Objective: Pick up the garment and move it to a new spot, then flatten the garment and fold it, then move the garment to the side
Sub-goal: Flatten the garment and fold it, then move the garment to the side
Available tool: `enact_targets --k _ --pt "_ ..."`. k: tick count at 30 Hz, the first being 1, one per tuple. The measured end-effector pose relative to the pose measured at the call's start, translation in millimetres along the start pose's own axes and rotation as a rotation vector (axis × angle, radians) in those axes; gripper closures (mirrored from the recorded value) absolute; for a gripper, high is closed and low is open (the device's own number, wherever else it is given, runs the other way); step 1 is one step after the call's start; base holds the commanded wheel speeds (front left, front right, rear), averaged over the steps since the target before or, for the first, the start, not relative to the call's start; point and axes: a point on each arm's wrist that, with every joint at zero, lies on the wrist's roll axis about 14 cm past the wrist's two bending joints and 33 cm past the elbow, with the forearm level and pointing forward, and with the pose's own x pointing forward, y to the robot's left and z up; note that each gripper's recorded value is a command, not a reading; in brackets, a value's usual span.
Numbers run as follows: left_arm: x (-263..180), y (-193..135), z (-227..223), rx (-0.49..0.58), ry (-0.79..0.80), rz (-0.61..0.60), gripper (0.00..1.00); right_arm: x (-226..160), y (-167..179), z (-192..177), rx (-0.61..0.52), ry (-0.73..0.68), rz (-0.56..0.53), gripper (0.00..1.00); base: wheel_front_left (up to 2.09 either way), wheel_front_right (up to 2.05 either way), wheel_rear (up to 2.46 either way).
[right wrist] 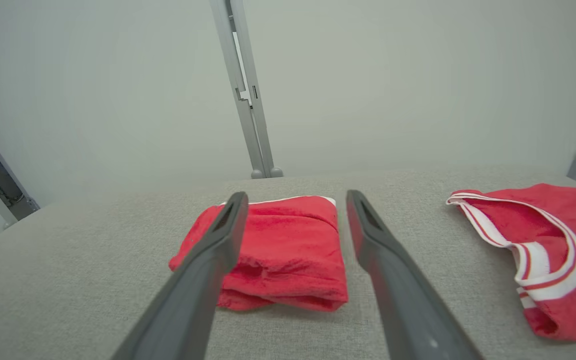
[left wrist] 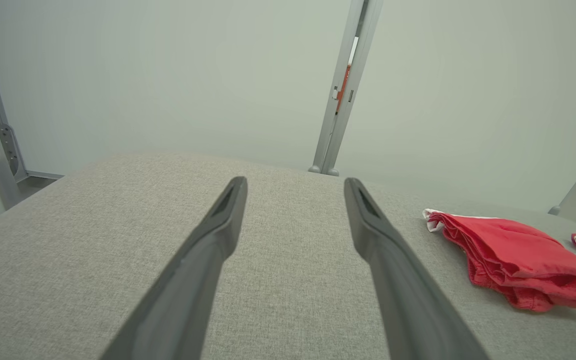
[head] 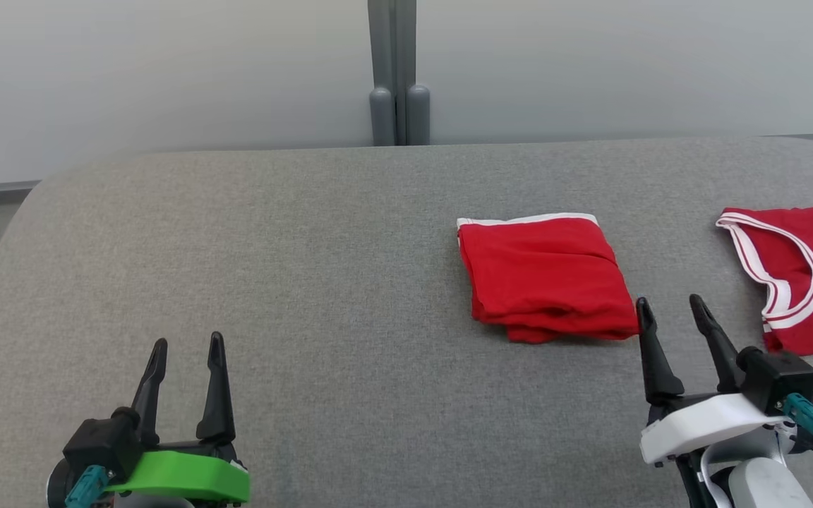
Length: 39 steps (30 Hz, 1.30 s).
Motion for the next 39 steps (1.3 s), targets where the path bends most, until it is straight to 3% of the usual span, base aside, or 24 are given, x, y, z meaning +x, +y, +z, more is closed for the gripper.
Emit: enact_targets --k 4,15,34,39 --pt "0 2 -3 0.015 0.012 0.0 0.0 -10 -23 -6 -0.058 0.02 -0.057 0.0 0.0 0.0 0.0" --pt "-5 -3 -12 0.033 0.044 -0.031 0.0 -24 -40 -24 -0.052 0.076 -0.104 0.0 0.0 0.0 0.0" --pt "-7 -3 -20 0.03 0.071 -0.033 0.0 -23 -40 -27 -0.035 0.079 -0.112 0.0 0.0 0.0 0.0" --pt "-8 -4 -23 0.03 0.079 -0.036 0.0 -15 -30 -23 -0.062 0.072 -0.065 0.0 0.0 0.0 0.0"
